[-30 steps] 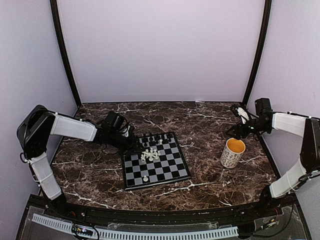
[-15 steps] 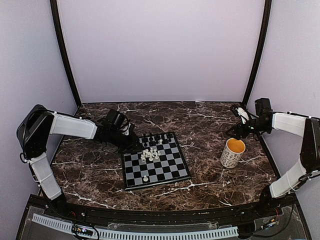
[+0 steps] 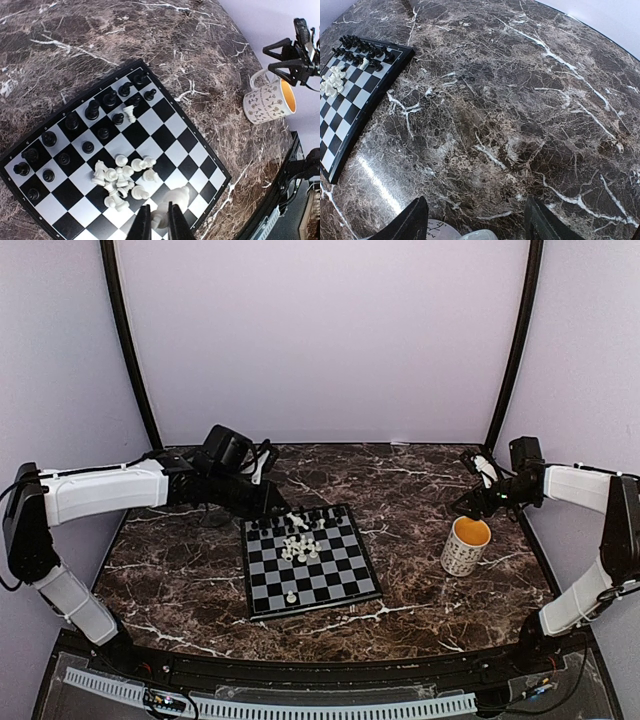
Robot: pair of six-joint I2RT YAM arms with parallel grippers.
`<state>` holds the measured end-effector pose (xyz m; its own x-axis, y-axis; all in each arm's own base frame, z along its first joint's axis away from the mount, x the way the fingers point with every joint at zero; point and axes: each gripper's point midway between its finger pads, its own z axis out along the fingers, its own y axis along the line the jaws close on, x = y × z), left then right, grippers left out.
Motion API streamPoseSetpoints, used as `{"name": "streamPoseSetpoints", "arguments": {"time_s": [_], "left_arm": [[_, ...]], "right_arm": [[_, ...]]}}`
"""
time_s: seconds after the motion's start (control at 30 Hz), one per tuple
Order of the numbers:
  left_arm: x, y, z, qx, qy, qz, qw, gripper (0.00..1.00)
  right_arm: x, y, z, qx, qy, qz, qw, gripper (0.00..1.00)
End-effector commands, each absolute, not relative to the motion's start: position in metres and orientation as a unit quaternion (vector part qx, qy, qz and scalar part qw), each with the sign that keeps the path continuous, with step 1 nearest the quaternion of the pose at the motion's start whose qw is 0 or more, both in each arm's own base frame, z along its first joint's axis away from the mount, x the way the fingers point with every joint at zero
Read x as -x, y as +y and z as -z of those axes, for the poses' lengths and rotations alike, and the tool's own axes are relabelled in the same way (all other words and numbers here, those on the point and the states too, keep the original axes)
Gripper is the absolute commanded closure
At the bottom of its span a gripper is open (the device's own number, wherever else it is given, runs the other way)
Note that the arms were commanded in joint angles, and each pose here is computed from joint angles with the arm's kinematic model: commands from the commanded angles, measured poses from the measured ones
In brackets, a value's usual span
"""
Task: Set up the chess pieces on the board
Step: Pick up the chess pile from the chessboard, then pick up the pawn from the chess pile.
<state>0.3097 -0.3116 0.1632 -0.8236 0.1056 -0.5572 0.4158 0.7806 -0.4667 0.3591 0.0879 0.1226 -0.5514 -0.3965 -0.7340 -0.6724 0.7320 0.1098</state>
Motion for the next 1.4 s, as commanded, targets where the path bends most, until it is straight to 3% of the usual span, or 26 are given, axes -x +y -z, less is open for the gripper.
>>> {"name": "streamPoseSetpoints", "arguments": {"time_s": [0.0, 0.33, 0.73, 0.9, 1.07, 1.2, 1.37], "left_arm": [[-0.288, -0.315, -0.173, -0.229, 0.897, 0.252, 0.283, 0.93], [-0.235, -0.338, -0.149, -0.424, 0.848, 0.114, 0.298, 0.94], [-0.211, -0.357, -0.127, -0.489, 0.819, 0.069, 0.29, 0.96], [-0.218, -0.363, -0.143, -0.444, 0.831, 0.092, 0.322, 0.98], [-0.249, -0.355, -0.174, -0.319, 0.866, 0.141, 0.359, 0.99], [-0.274, -0.343, -0.21, -0.204, 0.855, 0.249, 0.407, 1.0], [-0.286, -0.349, -0.283, -0.14, 0.771, 0.365, 0.503, 1.0]], "right_arm": [[-0.361, 0.09, -0.124, 0.316, 0.857, -0.194, 0.359, 0.33], [-0.361, 0.093, -0.123, 0.321, 0.856, -0.194, 0.357, 0.32], [-0.36, 0.094, -0.123, 0.322, 0.856, -0.194, 0.356, 0.31], [-0.358, 0.115, -0.158, 0.332, 0.835, -0.222, 0.378, 0.32], [-0.356, 0.158, -0.221, 0.319, 0.794, -0.312, 0.414, 0.31], [-0.348, 0.198, -0.24, 0.3, 0.773, -0.422, 0.368, 0.32], [-0.35, 0.242, -0.259, 0.24, 0.752, -0.54, 0.293, 0.33]]}}
